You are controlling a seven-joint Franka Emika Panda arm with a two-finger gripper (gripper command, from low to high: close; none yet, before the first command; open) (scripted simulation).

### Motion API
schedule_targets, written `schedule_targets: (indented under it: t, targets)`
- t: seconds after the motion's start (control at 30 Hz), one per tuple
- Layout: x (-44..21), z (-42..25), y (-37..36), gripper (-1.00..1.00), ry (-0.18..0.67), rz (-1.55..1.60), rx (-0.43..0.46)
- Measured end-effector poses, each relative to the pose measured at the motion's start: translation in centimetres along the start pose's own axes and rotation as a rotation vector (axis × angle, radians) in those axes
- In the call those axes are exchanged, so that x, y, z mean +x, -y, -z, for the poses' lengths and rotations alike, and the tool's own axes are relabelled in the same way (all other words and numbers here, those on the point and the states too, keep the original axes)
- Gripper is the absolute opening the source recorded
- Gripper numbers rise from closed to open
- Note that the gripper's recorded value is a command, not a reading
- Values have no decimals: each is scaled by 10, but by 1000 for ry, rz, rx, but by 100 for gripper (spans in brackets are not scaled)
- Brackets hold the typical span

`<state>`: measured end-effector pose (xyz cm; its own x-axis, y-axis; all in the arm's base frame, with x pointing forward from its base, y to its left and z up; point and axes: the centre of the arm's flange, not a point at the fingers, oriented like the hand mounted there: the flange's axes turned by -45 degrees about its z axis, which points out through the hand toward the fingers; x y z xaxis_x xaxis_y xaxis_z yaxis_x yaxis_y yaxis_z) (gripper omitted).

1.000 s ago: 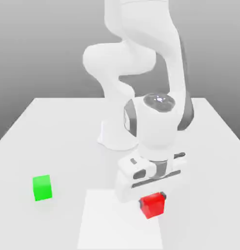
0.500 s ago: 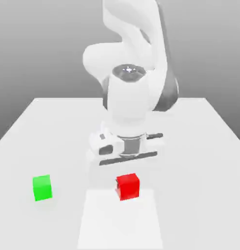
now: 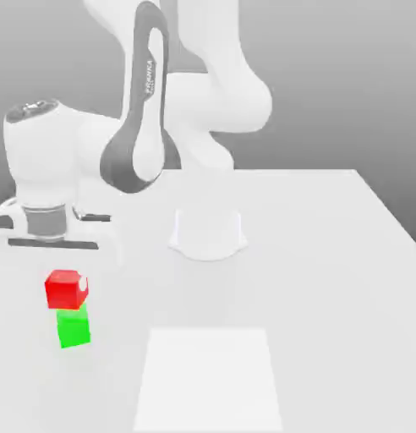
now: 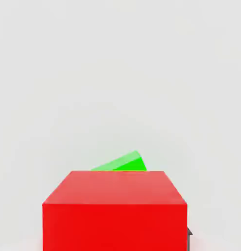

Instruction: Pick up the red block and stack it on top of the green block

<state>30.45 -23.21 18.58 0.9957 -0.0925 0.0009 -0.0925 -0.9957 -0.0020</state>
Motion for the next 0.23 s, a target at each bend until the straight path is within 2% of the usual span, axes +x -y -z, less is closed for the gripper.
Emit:
schedule_targets:
  t: [0.23]
  targets:
    - [0, -1, 0, 100, 0, -1, -1]
